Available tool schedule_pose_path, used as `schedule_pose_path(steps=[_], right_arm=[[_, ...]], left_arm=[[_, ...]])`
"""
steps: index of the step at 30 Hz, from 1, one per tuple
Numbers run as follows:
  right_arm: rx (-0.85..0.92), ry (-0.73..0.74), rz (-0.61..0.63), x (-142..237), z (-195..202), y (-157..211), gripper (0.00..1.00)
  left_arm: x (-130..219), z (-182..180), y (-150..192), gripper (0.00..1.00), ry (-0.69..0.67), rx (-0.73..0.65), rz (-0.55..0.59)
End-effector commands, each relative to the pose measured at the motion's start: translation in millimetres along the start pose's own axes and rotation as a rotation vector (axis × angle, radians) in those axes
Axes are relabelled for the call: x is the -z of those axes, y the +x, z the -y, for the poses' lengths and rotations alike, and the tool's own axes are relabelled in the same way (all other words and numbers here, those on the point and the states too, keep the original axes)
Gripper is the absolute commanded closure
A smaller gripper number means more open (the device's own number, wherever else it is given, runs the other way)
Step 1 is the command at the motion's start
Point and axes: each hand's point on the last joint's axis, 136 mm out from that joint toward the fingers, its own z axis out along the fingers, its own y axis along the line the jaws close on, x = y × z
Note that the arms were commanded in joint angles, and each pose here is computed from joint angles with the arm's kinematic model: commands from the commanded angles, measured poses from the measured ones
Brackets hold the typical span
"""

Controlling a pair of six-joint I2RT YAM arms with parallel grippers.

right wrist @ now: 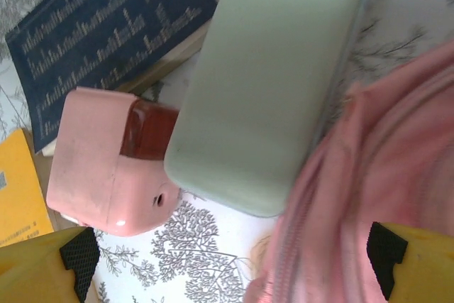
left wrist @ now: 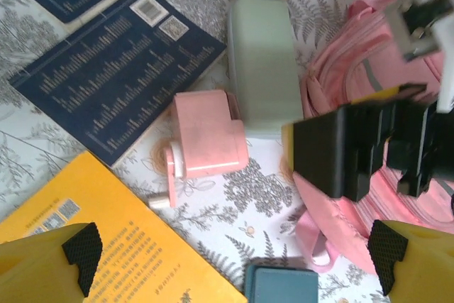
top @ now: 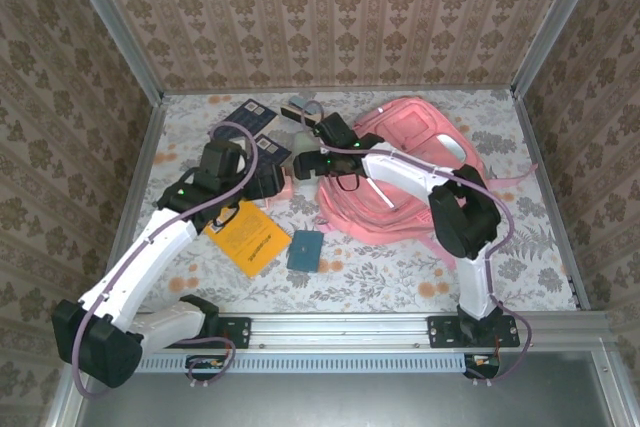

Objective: Pack the student bag
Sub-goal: Rotate the student bag at the center of the table.

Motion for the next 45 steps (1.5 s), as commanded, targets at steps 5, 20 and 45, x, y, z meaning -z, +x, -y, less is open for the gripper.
schedule_pose_path(steps=[5,20,45], right_arm=[[-0.071,0.160,0.064,91.3,59.2,23.4,0.00],[-0.216,0.374,0.123,185.1,165.9,133.9,0.00],[-0.533,0.155,0.077,160.7,158.1,151.5,0.10]], left_arm=[[-36.1,38.7,31.8,0.20,0.059,0.105,-0.130],[-130.2,110.0,102.9,0.30,0.030,0.037,-0.398],[-178.8,17.6,-33.2,0.65,-0.178,-0.113,-0.298]])
